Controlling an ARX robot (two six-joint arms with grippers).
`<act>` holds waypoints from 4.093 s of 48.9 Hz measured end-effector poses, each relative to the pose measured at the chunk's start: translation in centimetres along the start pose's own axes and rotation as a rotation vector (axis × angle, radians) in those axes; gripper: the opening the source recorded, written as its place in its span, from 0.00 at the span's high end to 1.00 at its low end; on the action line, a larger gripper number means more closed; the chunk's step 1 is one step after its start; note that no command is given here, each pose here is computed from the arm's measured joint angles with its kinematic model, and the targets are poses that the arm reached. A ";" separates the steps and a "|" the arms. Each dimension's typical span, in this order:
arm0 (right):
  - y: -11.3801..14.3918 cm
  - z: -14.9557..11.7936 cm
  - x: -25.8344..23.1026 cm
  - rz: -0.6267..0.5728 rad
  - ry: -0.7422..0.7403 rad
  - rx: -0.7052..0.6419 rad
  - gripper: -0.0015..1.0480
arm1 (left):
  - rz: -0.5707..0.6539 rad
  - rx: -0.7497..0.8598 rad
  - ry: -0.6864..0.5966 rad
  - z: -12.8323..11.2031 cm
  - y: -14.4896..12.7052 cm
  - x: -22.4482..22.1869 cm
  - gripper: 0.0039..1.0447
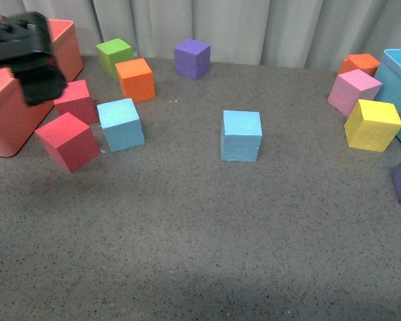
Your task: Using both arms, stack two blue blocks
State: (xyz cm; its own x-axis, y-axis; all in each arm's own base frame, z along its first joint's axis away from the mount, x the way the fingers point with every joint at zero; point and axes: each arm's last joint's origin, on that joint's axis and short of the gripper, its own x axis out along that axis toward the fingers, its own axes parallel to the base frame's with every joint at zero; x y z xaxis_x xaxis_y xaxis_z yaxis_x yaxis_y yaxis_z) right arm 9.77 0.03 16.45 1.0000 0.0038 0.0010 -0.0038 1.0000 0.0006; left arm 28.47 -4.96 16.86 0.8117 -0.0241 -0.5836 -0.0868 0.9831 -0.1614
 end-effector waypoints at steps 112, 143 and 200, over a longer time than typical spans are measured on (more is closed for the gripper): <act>0.0 0.0 0.0 0.000 0.000 0.000 0.09 | -0.018 0.177 0.373 4.3 -19.4 11.4 0.55; 0.0 0.0 0.0 0.000 0.000 0.000 0.09 | -0.008 0.281 0.398 2.2 -24.9 13.3 0.55; 0.0 0.0 0.0 0.000 0.000 0.000 0.09 | 0.009 0.264 -0.032 5.5 -21.8 9.1 0.20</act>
State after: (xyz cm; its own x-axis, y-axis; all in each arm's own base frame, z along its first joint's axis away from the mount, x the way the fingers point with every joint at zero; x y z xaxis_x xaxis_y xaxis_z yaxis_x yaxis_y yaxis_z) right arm 9.77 0.03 16.45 1.0000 0.0042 0.0010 -0.0042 1.0000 0.0002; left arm 40.91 -25.65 19.48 0.8298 -0.0131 -0.5580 0.0559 0.9966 0.0598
